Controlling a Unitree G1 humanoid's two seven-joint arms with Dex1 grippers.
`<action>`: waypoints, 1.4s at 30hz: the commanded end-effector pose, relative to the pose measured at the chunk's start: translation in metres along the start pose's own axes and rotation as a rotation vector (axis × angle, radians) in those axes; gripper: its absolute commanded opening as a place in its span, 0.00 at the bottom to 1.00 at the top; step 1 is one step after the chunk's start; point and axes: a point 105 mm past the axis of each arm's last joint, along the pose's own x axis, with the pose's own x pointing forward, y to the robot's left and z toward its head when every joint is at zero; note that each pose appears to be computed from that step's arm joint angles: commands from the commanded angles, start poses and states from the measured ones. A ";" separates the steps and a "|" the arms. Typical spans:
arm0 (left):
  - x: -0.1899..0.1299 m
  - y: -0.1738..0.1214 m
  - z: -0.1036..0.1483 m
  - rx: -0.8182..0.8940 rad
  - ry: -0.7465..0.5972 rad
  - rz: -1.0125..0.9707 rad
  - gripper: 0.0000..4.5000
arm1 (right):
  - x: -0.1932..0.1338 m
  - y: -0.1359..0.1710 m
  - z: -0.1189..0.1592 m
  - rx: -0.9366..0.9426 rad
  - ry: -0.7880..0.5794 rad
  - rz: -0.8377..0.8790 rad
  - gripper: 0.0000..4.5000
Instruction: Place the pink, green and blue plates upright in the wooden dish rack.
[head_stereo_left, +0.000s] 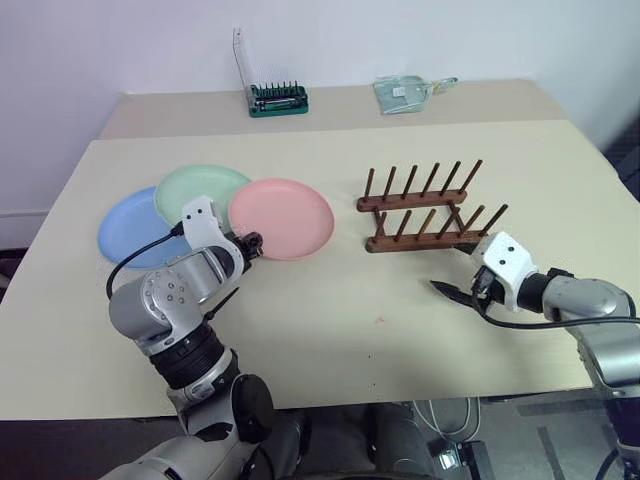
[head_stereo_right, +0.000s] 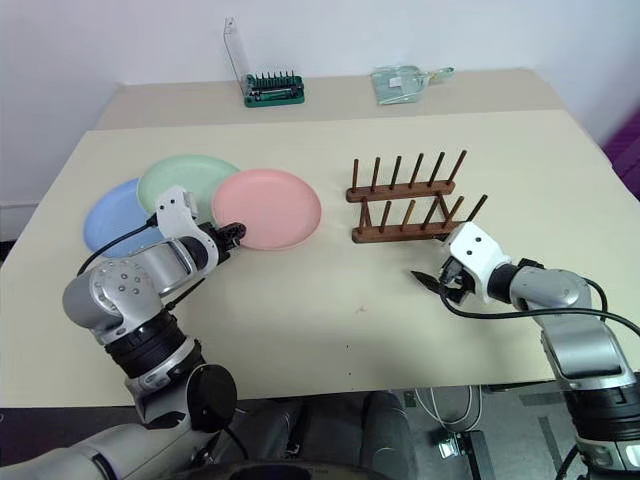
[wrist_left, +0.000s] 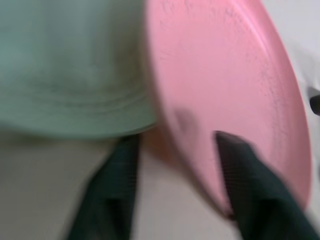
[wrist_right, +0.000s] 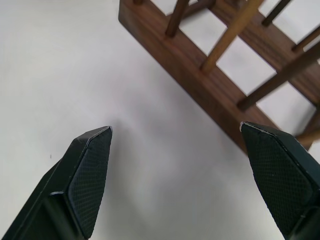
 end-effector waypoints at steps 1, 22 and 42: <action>0.000 -0.028 -0.001 -0.001 -0.003 -0.115 0.03 | -0.008 -0.006 0.015 -0.035 -0.040 -0.038 0.93; -0.056 -0.091 0.089 0.205 -0.531 -0.453 0.00 | -0.002 0.022 0.194 -0.556 -0.450 0.015 0.97; -0.067 -0.121 0.086 0.145 -0.522 -0.559 0.00 | 0.079 0.023 0.189 -1.122 -0.366 -0.301 0.02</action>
